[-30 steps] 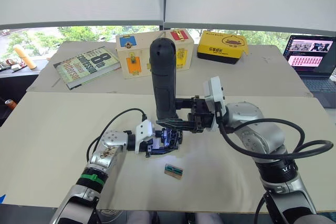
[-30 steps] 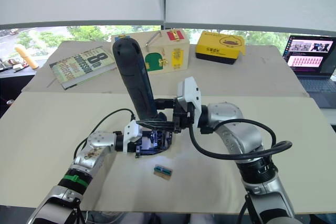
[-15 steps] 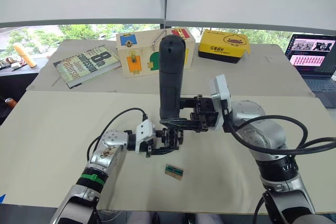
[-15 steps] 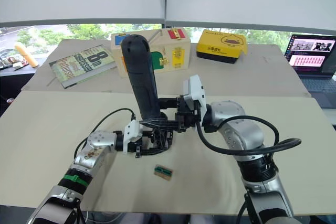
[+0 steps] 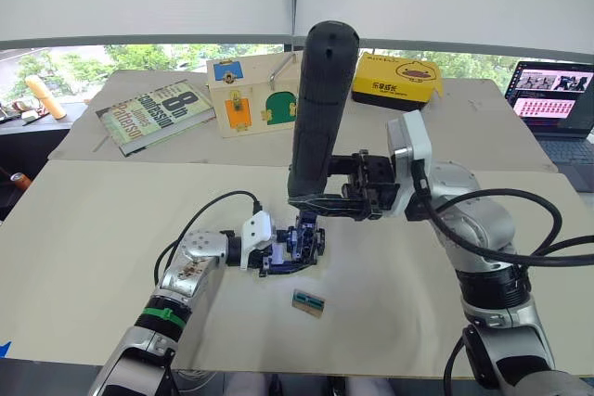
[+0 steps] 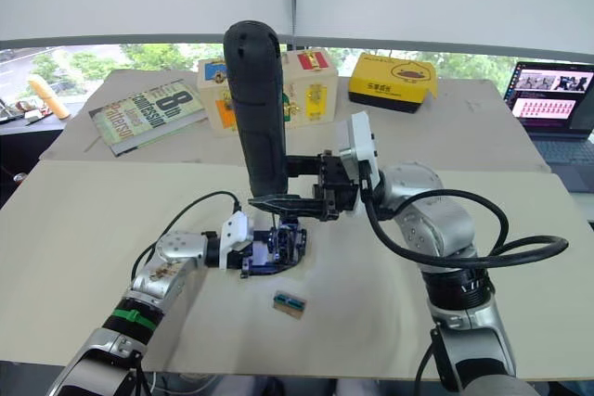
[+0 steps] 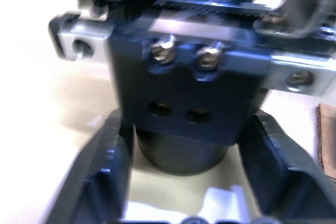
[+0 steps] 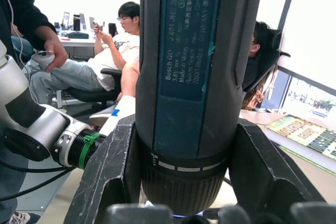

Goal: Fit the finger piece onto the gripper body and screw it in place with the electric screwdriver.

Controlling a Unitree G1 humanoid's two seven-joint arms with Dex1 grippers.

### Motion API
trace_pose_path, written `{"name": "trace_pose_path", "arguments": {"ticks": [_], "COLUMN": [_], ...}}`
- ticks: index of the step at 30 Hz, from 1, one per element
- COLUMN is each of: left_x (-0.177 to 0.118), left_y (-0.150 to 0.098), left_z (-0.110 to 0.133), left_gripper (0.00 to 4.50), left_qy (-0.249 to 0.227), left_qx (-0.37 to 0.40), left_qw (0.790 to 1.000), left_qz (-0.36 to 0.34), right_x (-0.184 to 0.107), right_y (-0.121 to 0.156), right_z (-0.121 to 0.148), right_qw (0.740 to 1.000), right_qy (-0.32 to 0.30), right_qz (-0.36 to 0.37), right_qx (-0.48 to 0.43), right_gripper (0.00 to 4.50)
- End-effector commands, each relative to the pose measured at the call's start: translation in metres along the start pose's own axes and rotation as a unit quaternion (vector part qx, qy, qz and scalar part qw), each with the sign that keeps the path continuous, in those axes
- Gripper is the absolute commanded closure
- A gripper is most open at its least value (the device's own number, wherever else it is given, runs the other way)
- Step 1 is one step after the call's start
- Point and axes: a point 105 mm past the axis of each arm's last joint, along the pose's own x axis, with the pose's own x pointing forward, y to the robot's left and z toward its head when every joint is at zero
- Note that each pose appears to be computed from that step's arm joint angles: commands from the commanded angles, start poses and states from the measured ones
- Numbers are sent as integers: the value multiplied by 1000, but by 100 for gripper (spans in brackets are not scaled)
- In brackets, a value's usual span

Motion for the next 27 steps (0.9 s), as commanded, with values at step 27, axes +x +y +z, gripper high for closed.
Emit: {"name": "trace_pose_path", "arguments": {"ticks": [27], "left_x": [-117], "left_y": [-50], "left_z": [-13], "left_gripper": [7], "left_qy": [40], "left_qx": [53], "left_qw": [997], "left_qz": [-28], "right_x": [-58], "right_y": [60], "right_z": [28], "right_qw": [997], "right_qy": [8], "right_qz": [-68], "right_qx": [-38], "right_gripper": [258]}}
